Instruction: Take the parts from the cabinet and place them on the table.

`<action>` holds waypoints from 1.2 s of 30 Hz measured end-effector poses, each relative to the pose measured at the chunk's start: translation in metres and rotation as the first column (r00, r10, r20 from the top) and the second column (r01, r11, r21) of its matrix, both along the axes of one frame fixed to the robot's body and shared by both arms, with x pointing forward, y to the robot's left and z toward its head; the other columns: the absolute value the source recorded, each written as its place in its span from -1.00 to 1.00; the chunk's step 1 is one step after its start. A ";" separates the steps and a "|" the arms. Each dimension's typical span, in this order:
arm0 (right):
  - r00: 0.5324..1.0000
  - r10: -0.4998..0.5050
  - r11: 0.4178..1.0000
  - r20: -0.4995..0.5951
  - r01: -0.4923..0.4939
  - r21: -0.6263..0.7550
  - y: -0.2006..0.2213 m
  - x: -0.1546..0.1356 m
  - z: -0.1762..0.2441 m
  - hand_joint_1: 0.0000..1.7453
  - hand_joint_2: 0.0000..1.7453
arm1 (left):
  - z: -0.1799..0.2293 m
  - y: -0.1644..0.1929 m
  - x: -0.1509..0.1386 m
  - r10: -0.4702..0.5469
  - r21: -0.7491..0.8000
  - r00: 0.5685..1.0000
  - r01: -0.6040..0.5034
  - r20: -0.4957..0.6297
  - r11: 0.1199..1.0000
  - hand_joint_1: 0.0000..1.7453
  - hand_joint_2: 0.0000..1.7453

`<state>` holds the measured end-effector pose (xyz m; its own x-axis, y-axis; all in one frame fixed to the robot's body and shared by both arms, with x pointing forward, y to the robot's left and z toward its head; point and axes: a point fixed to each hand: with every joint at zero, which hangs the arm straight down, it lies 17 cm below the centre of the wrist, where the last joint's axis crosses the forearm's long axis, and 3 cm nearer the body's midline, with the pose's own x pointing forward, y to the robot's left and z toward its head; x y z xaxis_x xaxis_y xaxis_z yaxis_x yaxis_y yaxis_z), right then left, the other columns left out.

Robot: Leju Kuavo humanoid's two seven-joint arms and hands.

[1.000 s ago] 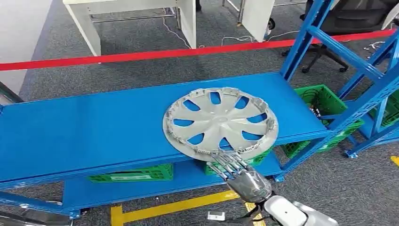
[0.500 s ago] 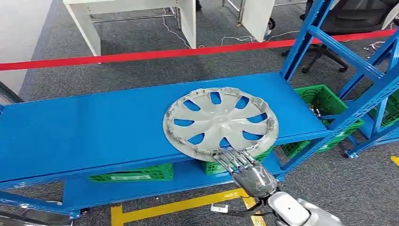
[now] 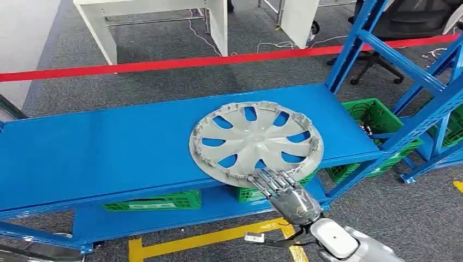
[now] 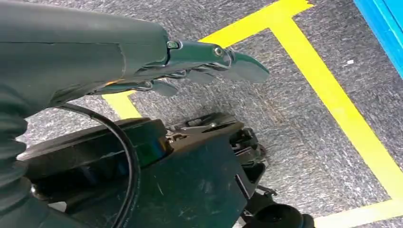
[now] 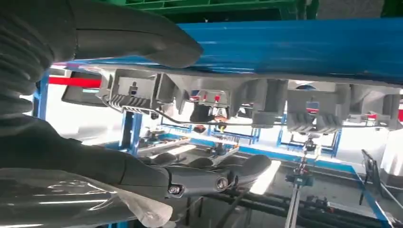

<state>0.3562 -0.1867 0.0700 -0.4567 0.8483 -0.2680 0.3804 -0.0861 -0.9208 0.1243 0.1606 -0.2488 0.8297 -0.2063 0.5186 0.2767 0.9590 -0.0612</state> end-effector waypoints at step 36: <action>1.000 -0.005 0.999 -0.009 0.004 -0.043 0.008 0.044 -0.006 -1.00 1.00 | 0.000 0.001 0.001 0.017 -0.005 1.000 -0.017 0.000 1.000 -1.00 1.00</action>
<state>0.4002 -0.1788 0.0636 -0.4554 0.8382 -0.3000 0.3717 -0.1272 -0.9196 0.1252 0.1617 -0.2486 0.8330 -0.1898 0.5197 0.2606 0.9632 -0.0659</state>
